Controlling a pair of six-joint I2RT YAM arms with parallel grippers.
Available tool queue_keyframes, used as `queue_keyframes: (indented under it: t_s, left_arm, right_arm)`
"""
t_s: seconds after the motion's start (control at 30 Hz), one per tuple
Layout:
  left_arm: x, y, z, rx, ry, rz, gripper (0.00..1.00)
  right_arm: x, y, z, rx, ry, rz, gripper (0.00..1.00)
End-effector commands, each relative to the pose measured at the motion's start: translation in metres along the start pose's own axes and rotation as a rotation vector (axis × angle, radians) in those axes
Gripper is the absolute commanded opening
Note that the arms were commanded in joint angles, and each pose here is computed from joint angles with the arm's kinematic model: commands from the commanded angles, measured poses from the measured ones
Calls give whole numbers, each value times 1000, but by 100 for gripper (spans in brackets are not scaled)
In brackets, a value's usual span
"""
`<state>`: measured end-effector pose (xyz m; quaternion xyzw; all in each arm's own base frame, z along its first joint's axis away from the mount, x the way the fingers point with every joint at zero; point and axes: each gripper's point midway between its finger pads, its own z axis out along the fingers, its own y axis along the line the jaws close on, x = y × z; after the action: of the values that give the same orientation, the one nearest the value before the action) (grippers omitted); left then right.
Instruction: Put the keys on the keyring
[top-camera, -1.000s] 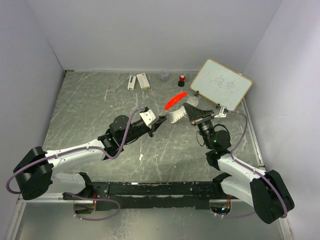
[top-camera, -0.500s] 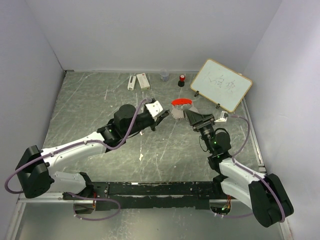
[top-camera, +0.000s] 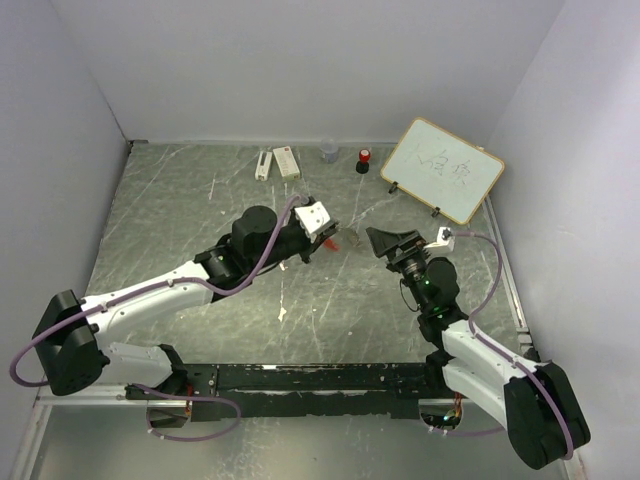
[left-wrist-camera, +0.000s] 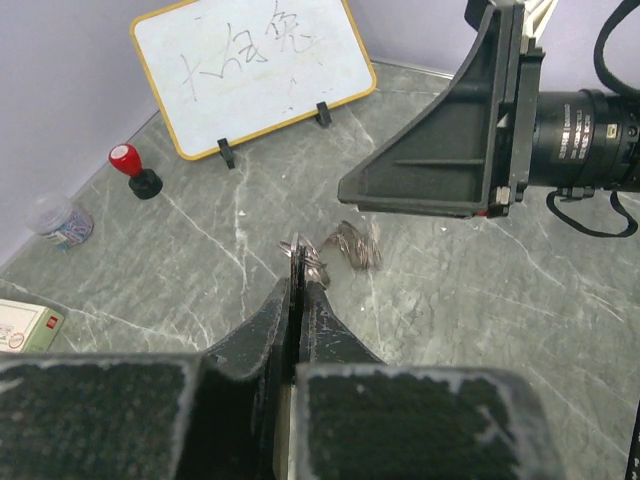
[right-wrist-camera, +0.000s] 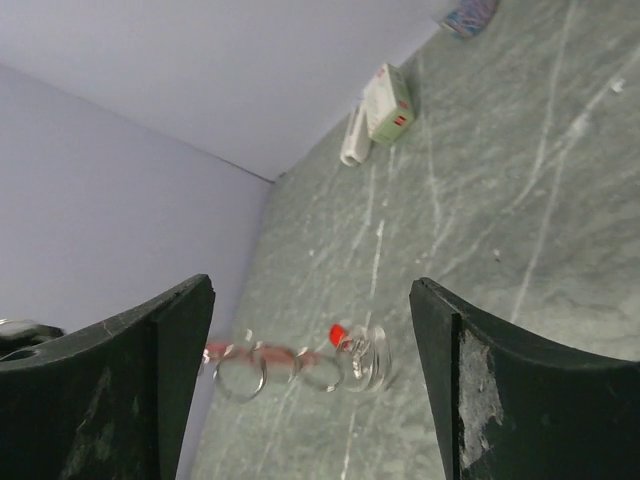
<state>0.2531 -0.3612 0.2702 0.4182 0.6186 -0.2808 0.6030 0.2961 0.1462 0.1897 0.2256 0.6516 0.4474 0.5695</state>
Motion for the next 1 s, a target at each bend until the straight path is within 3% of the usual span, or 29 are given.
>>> queue_keyframes:
  t_s: [0.0,0.17,0.3,0.6,0.73,0.97]
  left_arm:
    - [-46,9,-7,-29,-95,12,7]
    - [-51,12,-9,-39,-95,14,7]
    - [-51,10,-10,-21,-82,26,7]
    - [-44,-2,-18,61,-40,84,7]
    - [-40,-11,-22,136,-24,94,7]
    - [-33,-25,-27,232,4,110,7]
  right_arm:
    - [-2,-12,4,72,7,-61,81]
    - [-1,-14,4,78,26,-114,83]
    - [-4,-1,5,12,47,-271,83]
    - [-18,69,-10,-318,16,-630,67]
    - [-17,97,-19,-466,17,-784,65]
    - [1,124,-28,-667,130,-950,56]
